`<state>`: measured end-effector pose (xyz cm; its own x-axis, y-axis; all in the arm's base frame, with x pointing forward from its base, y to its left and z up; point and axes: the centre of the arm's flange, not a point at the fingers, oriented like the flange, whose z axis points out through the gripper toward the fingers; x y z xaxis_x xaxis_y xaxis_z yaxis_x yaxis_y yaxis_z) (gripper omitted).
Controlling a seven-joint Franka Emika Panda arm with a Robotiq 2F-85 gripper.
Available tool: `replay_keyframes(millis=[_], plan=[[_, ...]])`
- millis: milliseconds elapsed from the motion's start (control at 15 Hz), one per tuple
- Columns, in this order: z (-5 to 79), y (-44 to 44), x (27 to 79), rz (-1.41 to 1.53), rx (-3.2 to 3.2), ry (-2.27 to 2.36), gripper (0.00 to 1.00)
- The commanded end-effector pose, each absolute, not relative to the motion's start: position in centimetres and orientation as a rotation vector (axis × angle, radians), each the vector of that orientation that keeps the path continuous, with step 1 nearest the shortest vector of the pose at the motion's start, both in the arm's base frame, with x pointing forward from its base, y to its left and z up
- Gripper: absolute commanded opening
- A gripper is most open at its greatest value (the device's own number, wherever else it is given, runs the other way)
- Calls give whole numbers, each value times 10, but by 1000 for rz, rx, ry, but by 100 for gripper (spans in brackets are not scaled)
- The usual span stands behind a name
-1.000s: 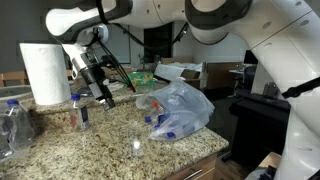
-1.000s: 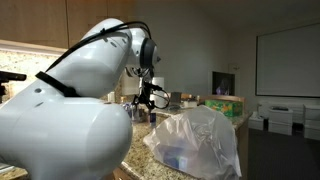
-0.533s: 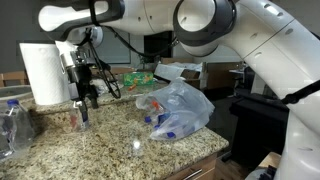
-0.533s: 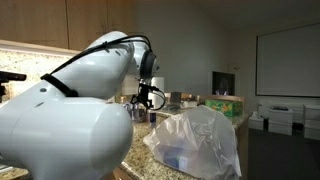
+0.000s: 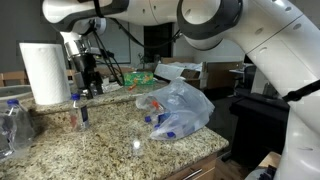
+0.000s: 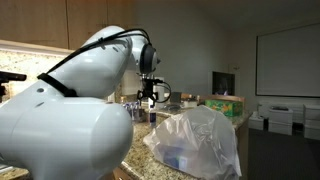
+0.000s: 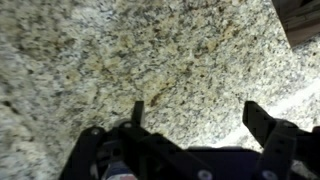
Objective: Put two of the bottles on the counter in the plastic bag
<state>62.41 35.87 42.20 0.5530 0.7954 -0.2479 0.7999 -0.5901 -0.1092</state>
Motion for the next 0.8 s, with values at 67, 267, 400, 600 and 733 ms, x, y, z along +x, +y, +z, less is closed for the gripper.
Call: replay_keyframes(millis=[67,267,400,600,733], plan=[[520,324,598,-178,2719,1183,100],[556,314,587,-70,2742,1097,100],[566,311,585,-80,2774,1101,100],[572,320,600,-94,2788,1161,100],[567,318,601,-114,2794,1161,100]])
